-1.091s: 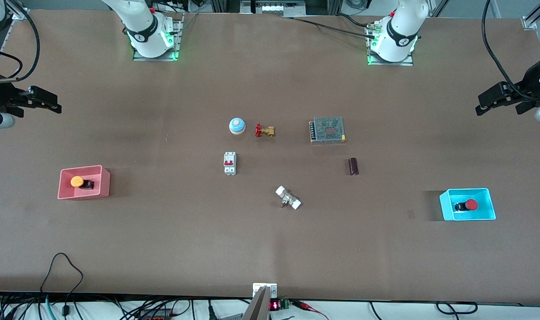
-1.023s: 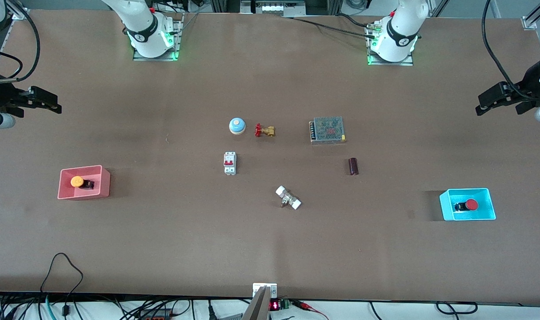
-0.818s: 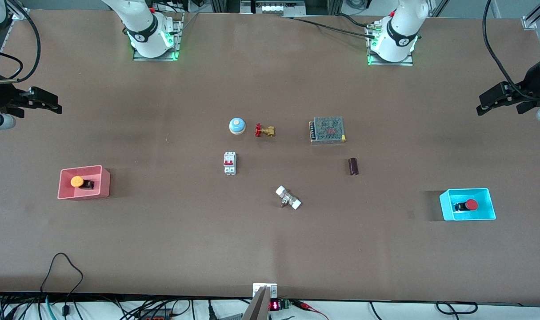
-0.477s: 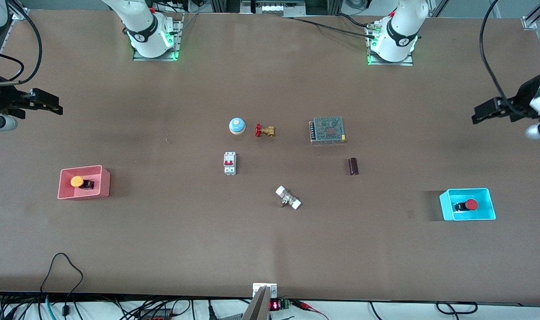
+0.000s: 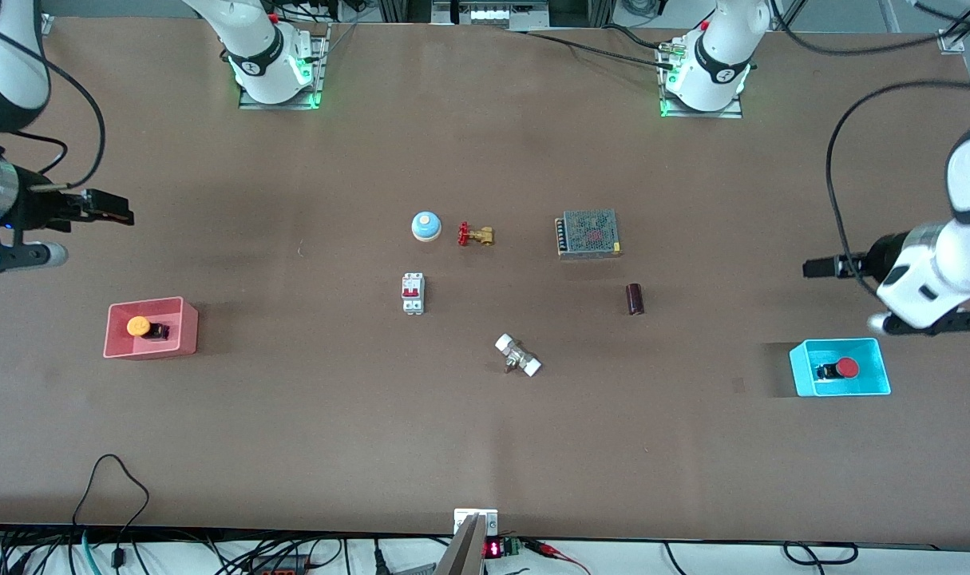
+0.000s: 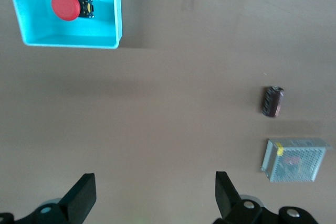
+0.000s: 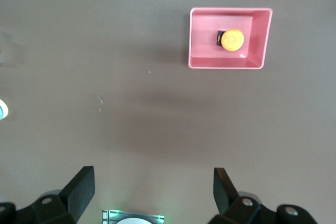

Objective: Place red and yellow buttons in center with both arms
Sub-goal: 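Lower both grippers over the pink and cyan boxes, then grasp the yellow button and red button with the right and left grippers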

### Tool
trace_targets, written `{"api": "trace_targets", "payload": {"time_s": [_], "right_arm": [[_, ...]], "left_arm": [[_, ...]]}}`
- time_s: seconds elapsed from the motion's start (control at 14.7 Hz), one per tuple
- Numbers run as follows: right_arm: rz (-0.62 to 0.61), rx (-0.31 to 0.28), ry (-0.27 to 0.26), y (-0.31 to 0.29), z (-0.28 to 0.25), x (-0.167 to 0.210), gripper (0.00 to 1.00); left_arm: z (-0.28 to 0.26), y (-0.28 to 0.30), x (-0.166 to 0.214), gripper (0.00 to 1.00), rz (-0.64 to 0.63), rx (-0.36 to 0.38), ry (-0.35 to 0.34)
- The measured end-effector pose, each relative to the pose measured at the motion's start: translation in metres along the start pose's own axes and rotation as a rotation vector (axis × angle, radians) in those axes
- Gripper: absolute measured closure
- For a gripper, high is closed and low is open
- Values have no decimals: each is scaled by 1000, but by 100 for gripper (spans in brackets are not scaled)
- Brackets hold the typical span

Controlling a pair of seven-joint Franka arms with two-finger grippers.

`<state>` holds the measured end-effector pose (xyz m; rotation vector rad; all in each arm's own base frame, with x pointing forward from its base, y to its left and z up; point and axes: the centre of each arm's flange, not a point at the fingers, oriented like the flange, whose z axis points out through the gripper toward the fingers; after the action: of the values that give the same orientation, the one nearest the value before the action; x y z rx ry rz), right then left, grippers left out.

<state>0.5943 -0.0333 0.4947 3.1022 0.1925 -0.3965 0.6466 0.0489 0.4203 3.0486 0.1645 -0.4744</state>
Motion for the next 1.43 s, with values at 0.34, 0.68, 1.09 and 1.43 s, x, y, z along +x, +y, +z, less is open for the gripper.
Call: {"api": "trace_targets", "payload": {"time_s": [0.34,0.68,1.09,1.43], "right_arm": [[7,-11,-11,8,44,30,0],[1,-102,34,12,86,38,0],[1,-124,195,28,135,26,0],[-35,-152,300,79,153,18,0]], "left_arm": [[53,-81,55,0,-113,-30,30],[72,-100,73,0,-118,-4,129],[123,-103,99,0,-16,13,175],[145,-122,107,0,32,19,180]]}}
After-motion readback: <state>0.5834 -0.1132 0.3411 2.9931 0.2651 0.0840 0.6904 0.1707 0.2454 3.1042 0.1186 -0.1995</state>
